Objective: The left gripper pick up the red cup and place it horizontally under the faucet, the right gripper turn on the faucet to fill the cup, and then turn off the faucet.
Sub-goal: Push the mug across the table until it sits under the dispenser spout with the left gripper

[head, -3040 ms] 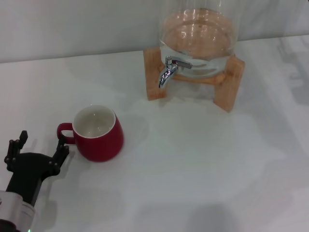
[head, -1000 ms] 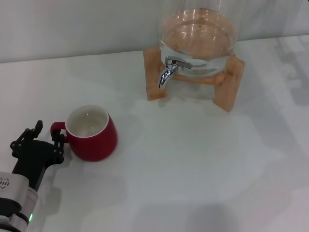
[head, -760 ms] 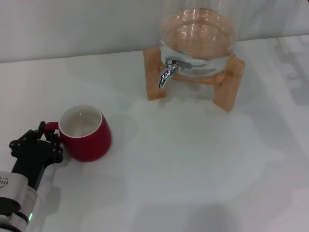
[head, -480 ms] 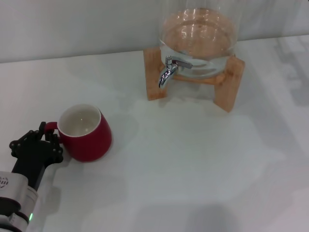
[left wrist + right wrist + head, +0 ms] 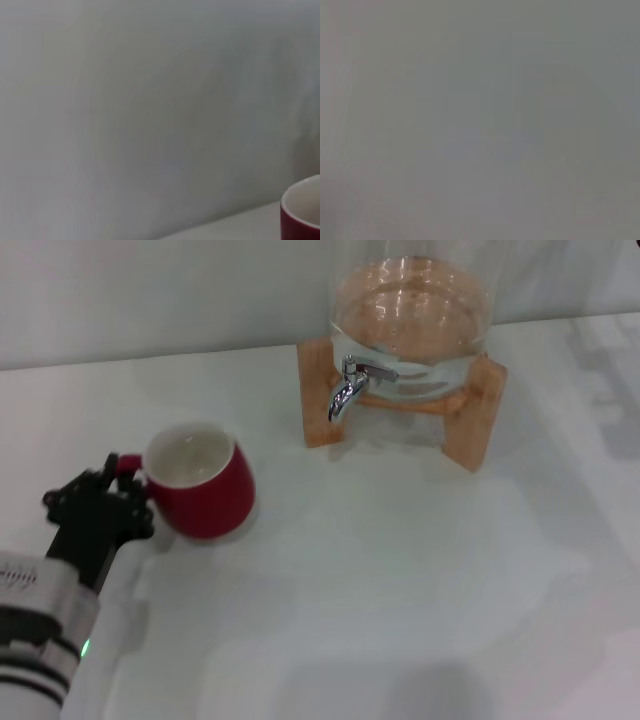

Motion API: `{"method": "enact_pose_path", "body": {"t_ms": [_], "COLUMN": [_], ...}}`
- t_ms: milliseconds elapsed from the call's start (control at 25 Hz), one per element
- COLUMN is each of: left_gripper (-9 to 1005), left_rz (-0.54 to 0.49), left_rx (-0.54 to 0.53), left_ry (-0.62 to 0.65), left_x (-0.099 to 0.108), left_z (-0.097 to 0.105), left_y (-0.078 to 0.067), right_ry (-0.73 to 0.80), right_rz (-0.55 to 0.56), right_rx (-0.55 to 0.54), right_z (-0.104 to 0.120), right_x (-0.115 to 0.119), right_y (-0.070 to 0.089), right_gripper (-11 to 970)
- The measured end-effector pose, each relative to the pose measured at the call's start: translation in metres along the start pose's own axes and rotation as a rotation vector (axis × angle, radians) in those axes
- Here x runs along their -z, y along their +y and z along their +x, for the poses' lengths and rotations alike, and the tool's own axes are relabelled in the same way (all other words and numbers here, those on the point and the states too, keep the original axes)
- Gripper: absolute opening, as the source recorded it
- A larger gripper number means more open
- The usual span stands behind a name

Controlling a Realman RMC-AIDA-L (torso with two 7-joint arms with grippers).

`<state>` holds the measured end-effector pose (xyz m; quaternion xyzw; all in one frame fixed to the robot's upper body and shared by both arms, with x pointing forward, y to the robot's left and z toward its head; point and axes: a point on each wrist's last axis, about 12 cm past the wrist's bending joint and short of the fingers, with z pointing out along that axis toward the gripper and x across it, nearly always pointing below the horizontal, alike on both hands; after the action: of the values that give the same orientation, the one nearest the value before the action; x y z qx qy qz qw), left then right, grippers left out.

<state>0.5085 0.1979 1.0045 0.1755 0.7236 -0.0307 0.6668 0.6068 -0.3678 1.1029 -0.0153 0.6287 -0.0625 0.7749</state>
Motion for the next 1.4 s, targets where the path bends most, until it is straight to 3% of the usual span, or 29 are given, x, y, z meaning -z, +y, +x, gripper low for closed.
{"method": "enact_pose_path", "body": {"t_ms": [280, 600, 1400], "left_gripper": [96, 96, 95], "left_rz": [0.078, 0.168, 0.271], "left_rx": [-0.031, -0.061, -0.096], "left_ry": [0.015, 0.084, 0.130], "left_x": [-0.030, -0.047, -0.060], "left_z": [-0.015, -0.020, -0.029], "left_y": [-0.007, -0.020, -0.039], "right_ry": [-0.017, -0.032, -0.046], "right_rz": [-0.023, -0.044, -0.064], "right_rx": [0.002, -0.001, 0.001], "right_z": [-0.002, -0.003, -0.005], "right_x": [-0.001, -0.001, -0.001], "right_y": [0.004, 0.009, 0.013], "right_gripper": [675, 675, 675]}}
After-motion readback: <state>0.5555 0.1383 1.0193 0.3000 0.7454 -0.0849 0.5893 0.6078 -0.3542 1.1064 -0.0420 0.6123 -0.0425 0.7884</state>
